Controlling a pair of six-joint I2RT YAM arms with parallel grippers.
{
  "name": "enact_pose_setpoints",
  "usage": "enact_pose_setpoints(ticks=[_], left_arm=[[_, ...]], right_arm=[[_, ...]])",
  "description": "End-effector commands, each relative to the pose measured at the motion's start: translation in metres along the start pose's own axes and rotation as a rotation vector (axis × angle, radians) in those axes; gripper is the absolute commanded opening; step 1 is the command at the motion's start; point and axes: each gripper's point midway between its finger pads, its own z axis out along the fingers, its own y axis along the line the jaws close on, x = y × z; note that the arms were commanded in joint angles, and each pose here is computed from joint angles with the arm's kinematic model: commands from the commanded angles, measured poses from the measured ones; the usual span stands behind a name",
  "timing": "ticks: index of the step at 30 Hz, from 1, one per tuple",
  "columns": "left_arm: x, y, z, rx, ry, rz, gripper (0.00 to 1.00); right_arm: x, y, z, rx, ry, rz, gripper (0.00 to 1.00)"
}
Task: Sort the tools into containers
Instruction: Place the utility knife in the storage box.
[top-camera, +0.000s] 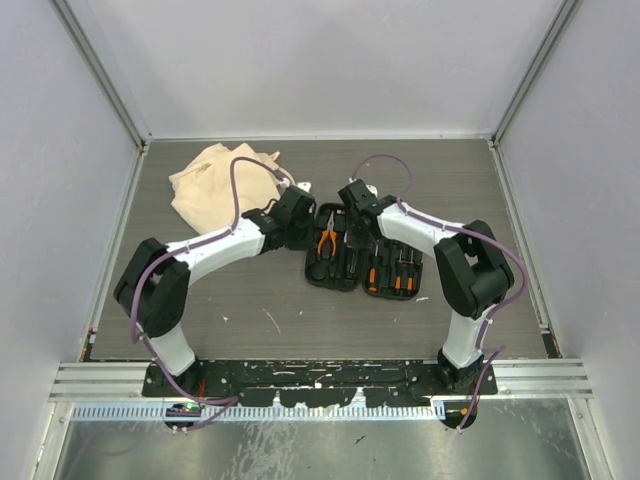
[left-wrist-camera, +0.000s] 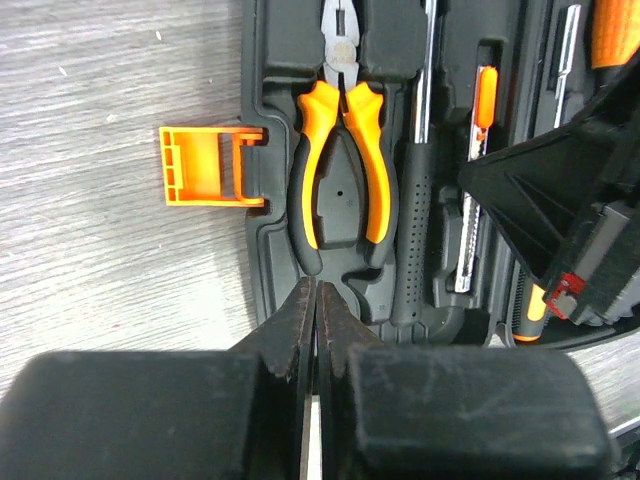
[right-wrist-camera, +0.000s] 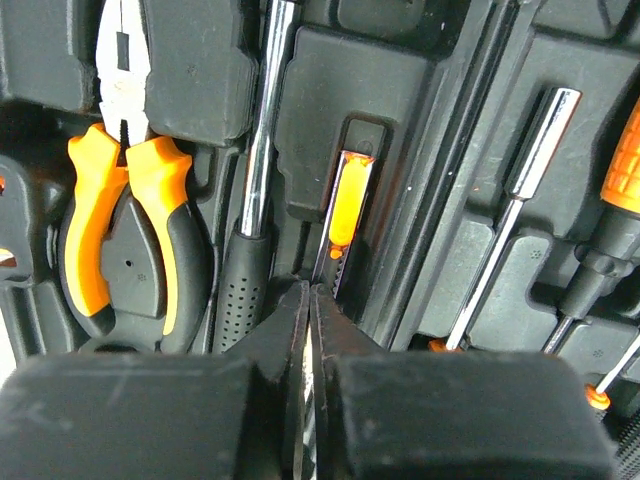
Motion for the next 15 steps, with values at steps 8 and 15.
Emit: enact_pose_setpoints(ticks=[8, 15], left_arm=[[-0.057, -0.010, -0.058, 0.080, -0.162, -0.011, 0.08], [-0.054, 0.009, -0.053, 0.053, -0.153, -0.017, 0.14]], right_arm=[[-0.078, 0.046, -0.083, -0.248, -0.231, 0.054, 0.23], [-0.074, 0.008, -0.097, -0.207, -0.303, 0.129, 0.27]])
